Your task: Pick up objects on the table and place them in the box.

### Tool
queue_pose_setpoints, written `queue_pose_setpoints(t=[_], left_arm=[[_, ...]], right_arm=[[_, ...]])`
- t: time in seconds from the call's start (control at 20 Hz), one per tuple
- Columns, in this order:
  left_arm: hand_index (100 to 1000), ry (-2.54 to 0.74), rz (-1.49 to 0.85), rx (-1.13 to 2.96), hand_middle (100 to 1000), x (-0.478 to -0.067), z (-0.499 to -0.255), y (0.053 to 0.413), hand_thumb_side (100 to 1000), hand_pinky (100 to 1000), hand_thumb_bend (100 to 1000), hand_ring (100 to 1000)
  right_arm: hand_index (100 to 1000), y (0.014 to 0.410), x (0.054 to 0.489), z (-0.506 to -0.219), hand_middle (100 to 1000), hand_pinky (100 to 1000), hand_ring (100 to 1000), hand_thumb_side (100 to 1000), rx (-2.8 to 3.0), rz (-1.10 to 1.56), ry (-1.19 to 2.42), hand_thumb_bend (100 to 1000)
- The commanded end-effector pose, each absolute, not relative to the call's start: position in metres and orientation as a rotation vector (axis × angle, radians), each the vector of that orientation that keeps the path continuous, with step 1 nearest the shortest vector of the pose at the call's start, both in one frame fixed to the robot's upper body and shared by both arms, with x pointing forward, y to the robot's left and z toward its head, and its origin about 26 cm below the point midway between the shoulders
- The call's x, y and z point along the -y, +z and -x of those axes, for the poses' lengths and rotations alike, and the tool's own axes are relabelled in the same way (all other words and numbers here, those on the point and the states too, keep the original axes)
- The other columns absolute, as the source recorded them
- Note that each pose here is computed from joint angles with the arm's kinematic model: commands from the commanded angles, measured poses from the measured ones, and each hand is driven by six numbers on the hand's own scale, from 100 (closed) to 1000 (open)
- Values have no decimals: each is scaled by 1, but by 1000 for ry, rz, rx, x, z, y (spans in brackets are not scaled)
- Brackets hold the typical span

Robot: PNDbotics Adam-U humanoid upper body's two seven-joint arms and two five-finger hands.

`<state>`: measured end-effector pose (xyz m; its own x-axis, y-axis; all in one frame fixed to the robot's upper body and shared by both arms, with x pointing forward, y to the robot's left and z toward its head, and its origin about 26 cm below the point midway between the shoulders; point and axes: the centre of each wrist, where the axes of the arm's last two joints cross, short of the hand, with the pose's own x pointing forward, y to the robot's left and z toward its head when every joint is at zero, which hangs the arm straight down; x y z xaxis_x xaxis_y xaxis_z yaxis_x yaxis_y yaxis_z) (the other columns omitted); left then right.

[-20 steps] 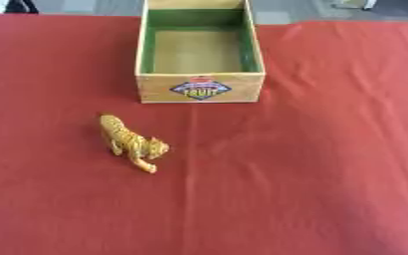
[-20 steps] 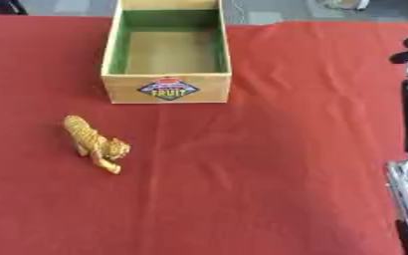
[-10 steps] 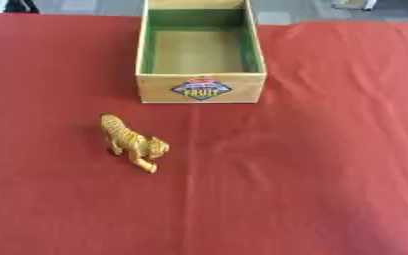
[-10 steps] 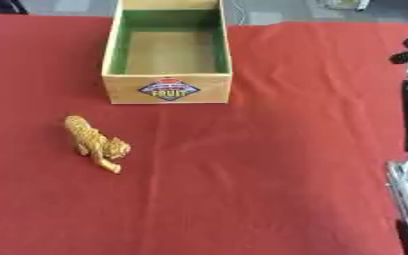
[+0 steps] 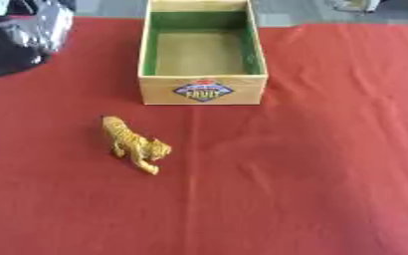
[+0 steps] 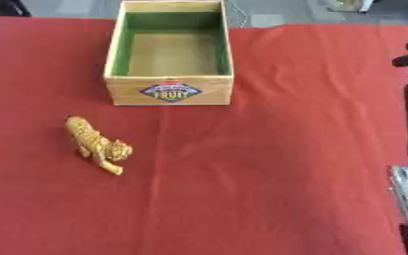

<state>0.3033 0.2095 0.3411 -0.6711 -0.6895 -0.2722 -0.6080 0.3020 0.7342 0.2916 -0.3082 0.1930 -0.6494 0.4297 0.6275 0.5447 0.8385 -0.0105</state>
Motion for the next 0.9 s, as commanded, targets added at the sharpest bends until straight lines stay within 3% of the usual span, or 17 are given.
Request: queue_pose_setpoints(t=[0.05,0.1,0.4,0.55,0.7,0.9], left_arm=[[931,-1389,-1280,2432,746,-210,-297,352,950,709,100,694],[933,-1430,-1291,2413,751,-209,-299,352,961,716,120,701],[928,-1712,-1242,2275,783,-184,-325,338,1000,770,468,749],[953,-1856,-1217,2172,796,-174,-339,324,988,790,581,767],[974,-1970,-1214,2042,812,-175,-353,312,935,803,653,785],[999,-2072,-1197,1892,843,-181,-372,303,832,817,675,814]], right_arm=[[722,203,309,-289,528,807,504,709,2412,714,-212,100],[722,203,308,-290,528,807,504,709,2414,707,-204,100],[722,203,306,-290,528,808,504,710,2414,691,-189,100],[722,202,307,-290,528,808,504,710,2410,694,-192,100],[722,202,307,-289,528,808,504,710,2407,696,-193,100],[722,202,307,-289,528,808,504,710,2406,695,-193,100]])
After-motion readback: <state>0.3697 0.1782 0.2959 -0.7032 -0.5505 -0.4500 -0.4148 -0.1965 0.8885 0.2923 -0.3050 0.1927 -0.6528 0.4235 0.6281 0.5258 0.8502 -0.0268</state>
